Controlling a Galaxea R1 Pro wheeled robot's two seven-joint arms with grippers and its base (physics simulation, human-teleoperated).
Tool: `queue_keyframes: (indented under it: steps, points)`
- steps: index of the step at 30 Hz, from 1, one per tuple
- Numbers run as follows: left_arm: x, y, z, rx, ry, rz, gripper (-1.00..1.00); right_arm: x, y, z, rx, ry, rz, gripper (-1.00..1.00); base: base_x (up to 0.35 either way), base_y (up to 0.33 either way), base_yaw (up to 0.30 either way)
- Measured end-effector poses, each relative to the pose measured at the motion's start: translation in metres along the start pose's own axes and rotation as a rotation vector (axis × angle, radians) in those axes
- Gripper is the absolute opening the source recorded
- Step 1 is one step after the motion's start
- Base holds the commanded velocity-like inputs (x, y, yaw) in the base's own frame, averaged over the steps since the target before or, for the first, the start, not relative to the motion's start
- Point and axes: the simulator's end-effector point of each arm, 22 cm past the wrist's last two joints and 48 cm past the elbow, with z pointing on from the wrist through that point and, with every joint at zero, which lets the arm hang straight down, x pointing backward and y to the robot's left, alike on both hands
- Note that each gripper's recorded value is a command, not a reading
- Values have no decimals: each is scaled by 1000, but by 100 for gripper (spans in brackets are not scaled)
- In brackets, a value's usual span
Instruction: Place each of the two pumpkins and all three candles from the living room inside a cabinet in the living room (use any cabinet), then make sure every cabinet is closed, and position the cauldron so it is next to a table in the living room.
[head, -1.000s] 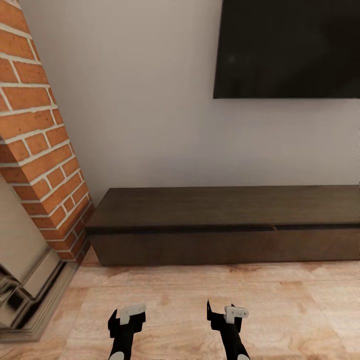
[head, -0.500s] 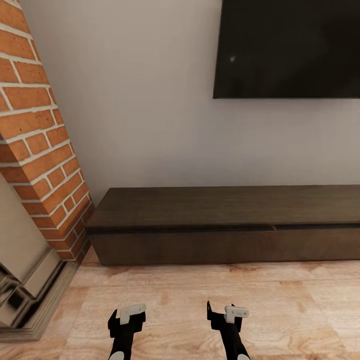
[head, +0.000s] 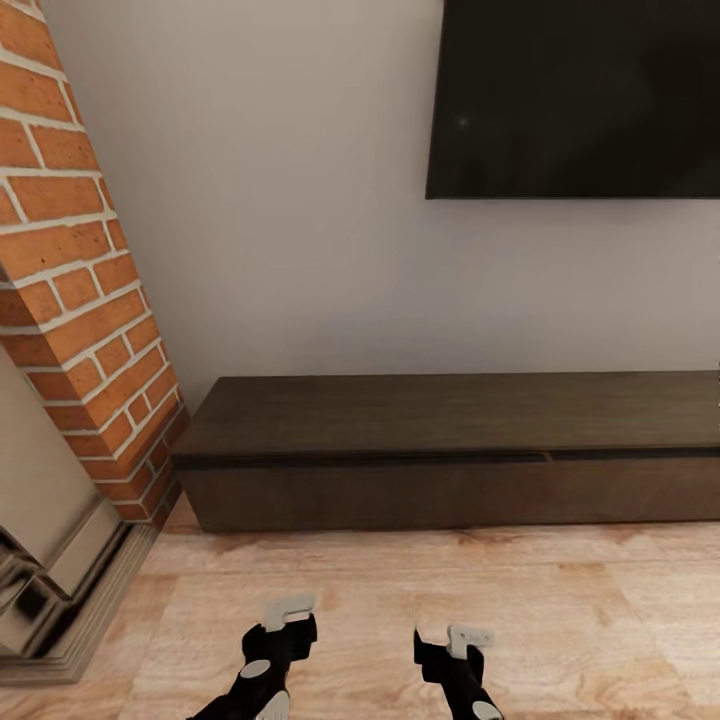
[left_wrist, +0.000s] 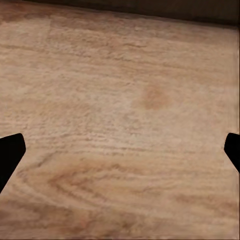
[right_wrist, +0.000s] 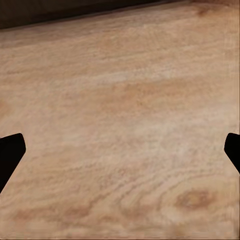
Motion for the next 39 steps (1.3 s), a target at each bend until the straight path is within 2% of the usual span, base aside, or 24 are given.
queue_keyframes:
  steps: [6, 16, 39]
  points:
    - [-9, -1, -7, 9, 4, -1, 100, -6, 2, -3, -5, 7, -3, 100, 0, 0, 0]
    - [-27, -3, -17, 15, -34, -3, 100, -28, 12, -9, -32, -37, -5, 100, 0, 0, 0]
    - [-65, -7, -47, 13, -12, -4, 100, -74, 21, -35, -38, -37, -6, 100, 0, 0, 0]
